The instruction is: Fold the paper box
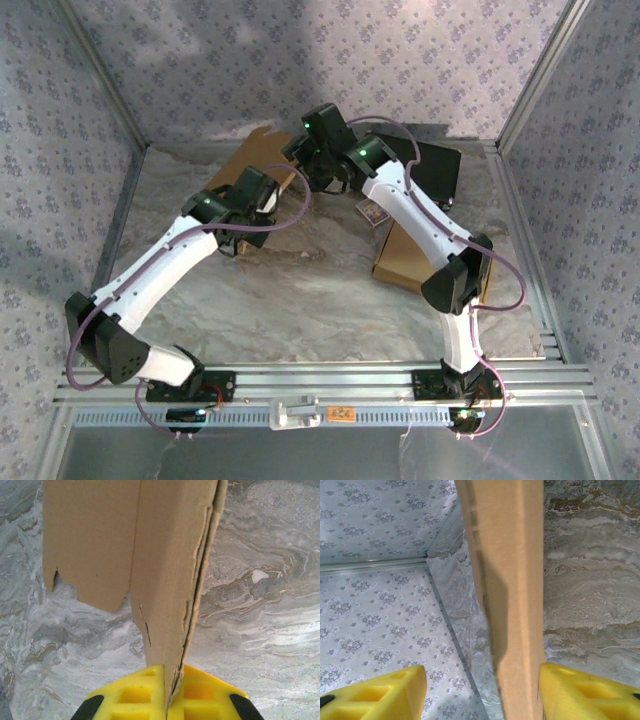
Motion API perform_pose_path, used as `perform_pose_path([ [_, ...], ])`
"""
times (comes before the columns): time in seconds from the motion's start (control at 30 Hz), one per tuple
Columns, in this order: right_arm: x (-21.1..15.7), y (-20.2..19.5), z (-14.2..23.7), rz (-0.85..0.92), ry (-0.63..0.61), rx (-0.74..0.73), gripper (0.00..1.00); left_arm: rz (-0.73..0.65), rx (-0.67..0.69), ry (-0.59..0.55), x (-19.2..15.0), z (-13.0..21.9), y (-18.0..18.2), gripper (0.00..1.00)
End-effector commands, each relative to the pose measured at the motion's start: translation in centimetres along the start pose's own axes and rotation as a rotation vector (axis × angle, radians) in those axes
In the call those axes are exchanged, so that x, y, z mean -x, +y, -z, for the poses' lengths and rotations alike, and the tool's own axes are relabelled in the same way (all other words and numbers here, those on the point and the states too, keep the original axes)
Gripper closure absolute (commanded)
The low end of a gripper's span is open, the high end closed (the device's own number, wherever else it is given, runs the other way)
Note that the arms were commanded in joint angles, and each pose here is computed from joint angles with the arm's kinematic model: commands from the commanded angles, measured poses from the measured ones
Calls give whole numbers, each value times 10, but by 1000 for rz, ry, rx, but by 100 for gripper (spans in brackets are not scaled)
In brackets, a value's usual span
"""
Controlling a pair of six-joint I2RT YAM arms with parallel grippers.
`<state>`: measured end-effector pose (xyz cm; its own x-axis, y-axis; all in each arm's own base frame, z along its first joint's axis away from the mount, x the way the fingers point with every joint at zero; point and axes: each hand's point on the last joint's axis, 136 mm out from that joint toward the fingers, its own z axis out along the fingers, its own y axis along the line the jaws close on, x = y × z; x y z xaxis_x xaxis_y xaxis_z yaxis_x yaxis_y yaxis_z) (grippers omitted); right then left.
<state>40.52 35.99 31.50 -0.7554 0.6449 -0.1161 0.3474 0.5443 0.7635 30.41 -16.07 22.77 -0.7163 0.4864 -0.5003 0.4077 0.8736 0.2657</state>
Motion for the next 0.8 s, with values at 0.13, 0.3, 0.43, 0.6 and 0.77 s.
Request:
perform_pose_path([
  [0.13, -14, -29, -3, -16, 46, -112, 56, -19, 32, -29, 16, 9, 5, 100],
  [0.3, -12, -37, -9, -13, 51, -141, 60, -31, 31, -32, 19, 8, 2, 100],
  [0.43, -8, -35, -15, -9, 47, -133, 61, -43, 32, -38, 21, 9, 0, 100],
  [0.6, -7, -39, -17, 5, 45, -159, 68, -53, 41, -28, 20, 7, 0, 100],
  [0.77, -6, -43, -22, -4, 47, -170, 74, -56, 41, -29, 22, 7, -1, 100],
])
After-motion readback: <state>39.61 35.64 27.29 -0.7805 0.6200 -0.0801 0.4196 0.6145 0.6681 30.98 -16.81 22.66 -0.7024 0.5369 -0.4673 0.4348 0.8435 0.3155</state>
